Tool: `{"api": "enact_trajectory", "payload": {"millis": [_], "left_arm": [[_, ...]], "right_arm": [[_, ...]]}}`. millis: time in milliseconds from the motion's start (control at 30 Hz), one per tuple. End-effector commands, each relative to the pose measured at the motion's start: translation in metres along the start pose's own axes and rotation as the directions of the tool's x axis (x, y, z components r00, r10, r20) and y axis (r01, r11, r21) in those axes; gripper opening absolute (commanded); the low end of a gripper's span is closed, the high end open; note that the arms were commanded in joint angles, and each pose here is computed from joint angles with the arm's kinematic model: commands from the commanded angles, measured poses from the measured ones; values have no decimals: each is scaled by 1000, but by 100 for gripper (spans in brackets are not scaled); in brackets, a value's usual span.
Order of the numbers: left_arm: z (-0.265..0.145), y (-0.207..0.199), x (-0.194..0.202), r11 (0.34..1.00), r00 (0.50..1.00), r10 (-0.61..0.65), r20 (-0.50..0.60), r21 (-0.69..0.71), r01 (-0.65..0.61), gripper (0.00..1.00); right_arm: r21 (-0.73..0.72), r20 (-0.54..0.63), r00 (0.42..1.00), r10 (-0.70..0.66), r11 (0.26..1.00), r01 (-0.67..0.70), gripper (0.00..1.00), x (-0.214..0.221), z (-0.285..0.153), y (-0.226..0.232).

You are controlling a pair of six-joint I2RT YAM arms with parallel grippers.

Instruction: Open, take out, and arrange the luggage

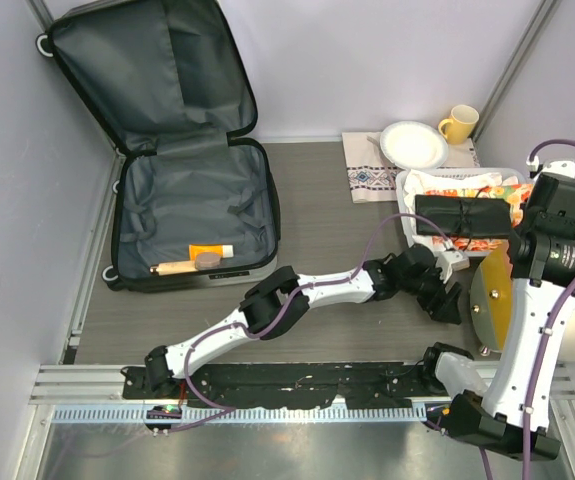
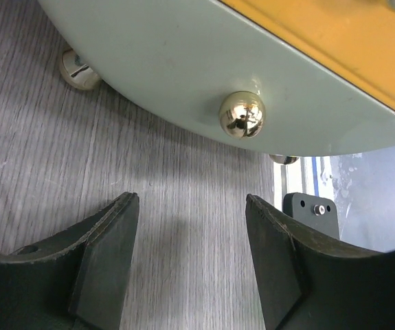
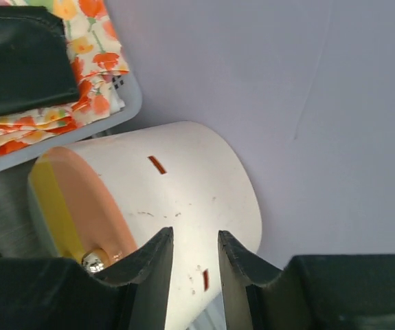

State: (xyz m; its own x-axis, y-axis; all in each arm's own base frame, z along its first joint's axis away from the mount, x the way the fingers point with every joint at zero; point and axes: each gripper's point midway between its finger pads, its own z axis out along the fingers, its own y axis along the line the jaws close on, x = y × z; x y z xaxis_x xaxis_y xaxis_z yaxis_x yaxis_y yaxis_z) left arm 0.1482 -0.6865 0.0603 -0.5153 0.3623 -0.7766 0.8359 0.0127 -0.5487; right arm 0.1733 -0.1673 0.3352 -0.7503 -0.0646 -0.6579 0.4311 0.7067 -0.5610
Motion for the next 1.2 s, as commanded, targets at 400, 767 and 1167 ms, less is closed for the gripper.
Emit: {"api": "enact_trajectory", "payload": {"millis": [400,767,1167], "left_arm": [[-8,-39,-54,996,991,55,120,59,-62,72],[5,-33,-52,998,989,49,138,27,-54,72],[15,-18,-40,995,990,102,98,-25,-100,71]], "right_arm": [[-131,-225,944,-243,967,218,34,77,9,31],[-370,-289,929,-233,922,116,30,108,-2,81],[-405,-300,931,-208,911,74,29,109,-7,90]]}}
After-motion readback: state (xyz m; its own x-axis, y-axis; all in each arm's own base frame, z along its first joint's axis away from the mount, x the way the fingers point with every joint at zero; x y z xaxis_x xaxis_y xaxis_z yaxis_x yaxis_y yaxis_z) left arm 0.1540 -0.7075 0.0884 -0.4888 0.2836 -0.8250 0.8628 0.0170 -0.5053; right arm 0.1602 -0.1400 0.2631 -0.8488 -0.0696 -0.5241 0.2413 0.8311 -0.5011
